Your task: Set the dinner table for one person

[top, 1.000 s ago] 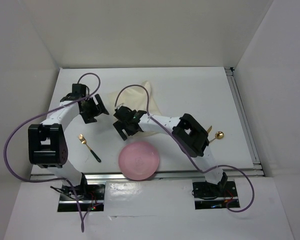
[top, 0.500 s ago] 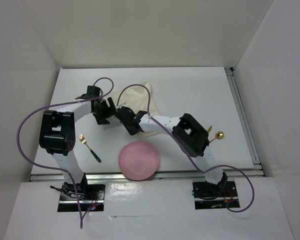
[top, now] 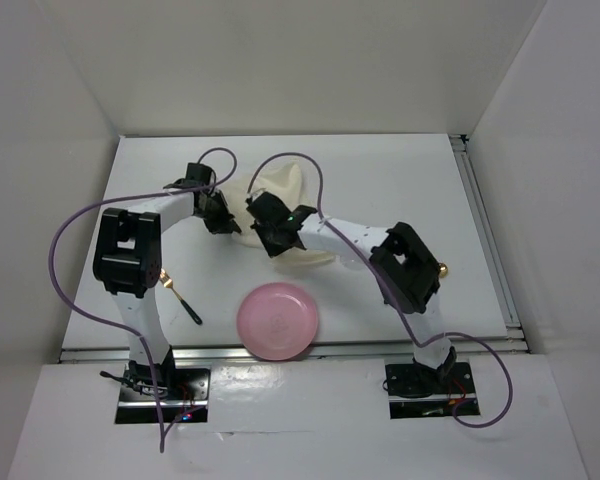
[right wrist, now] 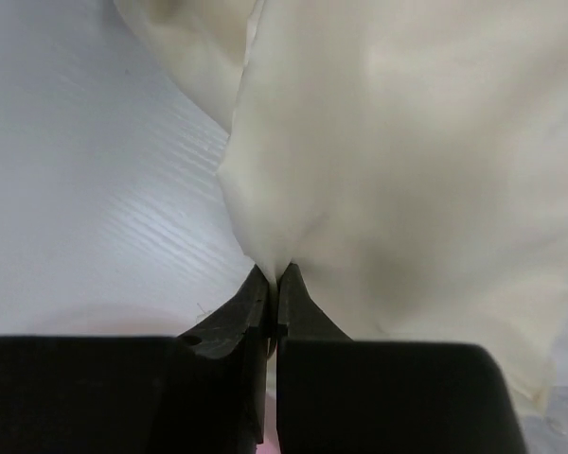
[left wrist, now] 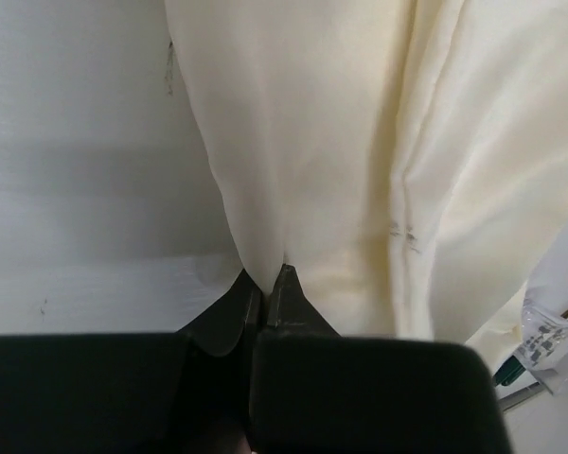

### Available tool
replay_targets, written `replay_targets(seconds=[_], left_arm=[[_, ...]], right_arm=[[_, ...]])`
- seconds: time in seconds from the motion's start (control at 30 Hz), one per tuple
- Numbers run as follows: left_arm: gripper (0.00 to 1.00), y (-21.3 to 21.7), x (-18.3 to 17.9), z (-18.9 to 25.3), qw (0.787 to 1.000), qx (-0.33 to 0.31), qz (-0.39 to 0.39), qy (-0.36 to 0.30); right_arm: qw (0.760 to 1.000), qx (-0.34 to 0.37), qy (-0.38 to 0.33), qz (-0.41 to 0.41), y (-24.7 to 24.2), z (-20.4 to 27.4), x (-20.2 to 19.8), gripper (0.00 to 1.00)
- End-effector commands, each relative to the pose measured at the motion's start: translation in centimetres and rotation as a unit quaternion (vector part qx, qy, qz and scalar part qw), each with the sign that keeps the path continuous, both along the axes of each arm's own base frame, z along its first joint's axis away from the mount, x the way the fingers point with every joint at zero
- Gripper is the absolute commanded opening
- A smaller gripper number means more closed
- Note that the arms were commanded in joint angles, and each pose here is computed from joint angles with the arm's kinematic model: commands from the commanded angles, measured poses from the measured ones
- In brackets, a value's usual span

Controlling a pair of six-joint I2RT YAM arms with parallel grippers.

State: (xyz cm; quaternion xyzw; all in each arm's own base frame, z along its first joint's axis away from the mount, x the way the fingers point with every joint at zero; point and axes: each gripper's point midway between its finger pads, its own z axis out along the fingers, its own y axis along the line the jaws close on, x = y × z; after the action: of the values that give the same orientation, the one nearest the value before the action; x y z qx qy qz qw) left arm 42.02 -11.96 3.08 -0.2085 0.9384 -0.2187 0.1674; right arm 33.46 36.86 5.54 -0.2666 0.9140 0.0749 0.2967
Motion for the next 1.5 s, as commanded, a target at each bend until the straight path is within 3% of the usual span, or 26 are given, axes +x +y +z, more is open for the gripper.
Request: replay_targets(seconds=[0.0, 0.13, 0.23, 0.37, 0.5, 0.67, 0.7, 0.77, 0.8, 0.83, 0.93, 1.13, 1.23, 1.3, 1.33, 1.37, 1.43, 1.47], left_arm=[[0.0, -0.1, 1.5, 3.6, 0.999, -0.002, 0.003, -0.034], [0.0, -0.2, 2.5, 8.4, 0.998, -0.002, -0.001, -0.063], [0.0, 0.6, 3.2, 13.5, 0.994, 0.019, 0.005, -0.111], [0.0, 2.3, 2.5, 17.9, 0.991, 0.068, 0.005, -0.113], [0.0, 3.0, 2.4, 20.4, 0.989, 0.085, 0.012, -0.124], [0.0, 4.6, 4.9, 16.6, 0.993, 0.096, 0.032, -0.068], [0.05, 4.9, 5.2, 16.2, 0.992, 0.102, 0.04, -0.061], [0.34, 6.5, 5.4, 14.7, 0.992, 0.105, 0.054, -0.038], [0.66, 6.3, 5.2, 13.9, 0.993, 0.102, 0.051, -0.028], [0.79, 6.7, 5.4, 13.7, 0.993, 0.097, 0.055, -0.028], [0.97, 6.5, 5.5, 14.6, 0.993, 0.092, 0.05, -0.049], [0.95, 7.7, 4.8, 16.6, 0.987, 0.126, 0.048, -0.09], [0.83, 8.4, 4.0, 15.3, 0.985, 0.145, 0.05, -0.073], [0.72, 9.3, 2.8, 14.9, 0.982, 0.166, 0.059, -0.062], [0.62, 9.5, 1.5, 13.1, 0.982, 0.174, 0.059, -0.041], [0.59, 9.6, 0.7, 12.6, 0.982, 0.174, 0.058, -0.039], [0.61, 10.3, -1.2, 11.6, 0.983, 0.163, 0.068, -0.044], [0.81, 9.8, -1.8, 11.2, 0.987, 0.139, 0.062, -0.049]], right_arm=[[0.994, 0.101, -0.044, -0.004, -0.4, 8.3, 2.2, 0.0], [0.984, 0.165, -0.053, -0.028, -3.6, 13.1, 4.3, 0.0], [0.974, 0.214, -0.07, -0.033, -6.2, 16.7, 5.7, 0.0], [0.964, 0.245, -0.09, -0.045, -9.2, 19.9, 6.7, 0.0], [0.96, 0.257, -0.083, -0.079, -12.6, 19.5, 7.7, 0.0], [0.962, 0.249, -0.033, -0.11, -14.0, 15.2, 6.8, 0.0], [0.961, 0.246, -0.019, -0.126, -14.2, 14.0, 6.7, 0.0], [0.959, 0.243, 0.017, -0.144, -14.6, 11.5, 5.9, 0.0], [0.957, 0.249, 0.031, -0.144, -14.3, 11.0, 5.4, 0.0], [0.955, 0.249, 0.047, -0.157, -14.3, 10.0, 5.2, 0.0], [0.951, 0.24, 0.082, -0.177, -14.7, 7.8, 4.8, 0.0], [0.952, 0.22, 0.072, -0.197, -15.5, 7.3, 5.5, 0.0], [0.953, 0.227, 0.065, -0.188, -15.3, 8.0, 5.5, 0.0], [0.953, 0.233, 0.056, -0.185, -15.1, 8.8, 6.0, 0.0], [0.953, 0.233, 0.056, -0.185, -15.1, 9.1, 6.0, 0.0], [0.953, 0.233, 0.056, -0.185, -15.1, 9.1, 6.0, 0.0], [0.953, 0.236, 0.059, -0.182, -15.0, 9.1, 5.9, 0.0], [0.953, 0.238, 0.055, -0.181, -14.9, 9.5, 6.1, 0.0]])
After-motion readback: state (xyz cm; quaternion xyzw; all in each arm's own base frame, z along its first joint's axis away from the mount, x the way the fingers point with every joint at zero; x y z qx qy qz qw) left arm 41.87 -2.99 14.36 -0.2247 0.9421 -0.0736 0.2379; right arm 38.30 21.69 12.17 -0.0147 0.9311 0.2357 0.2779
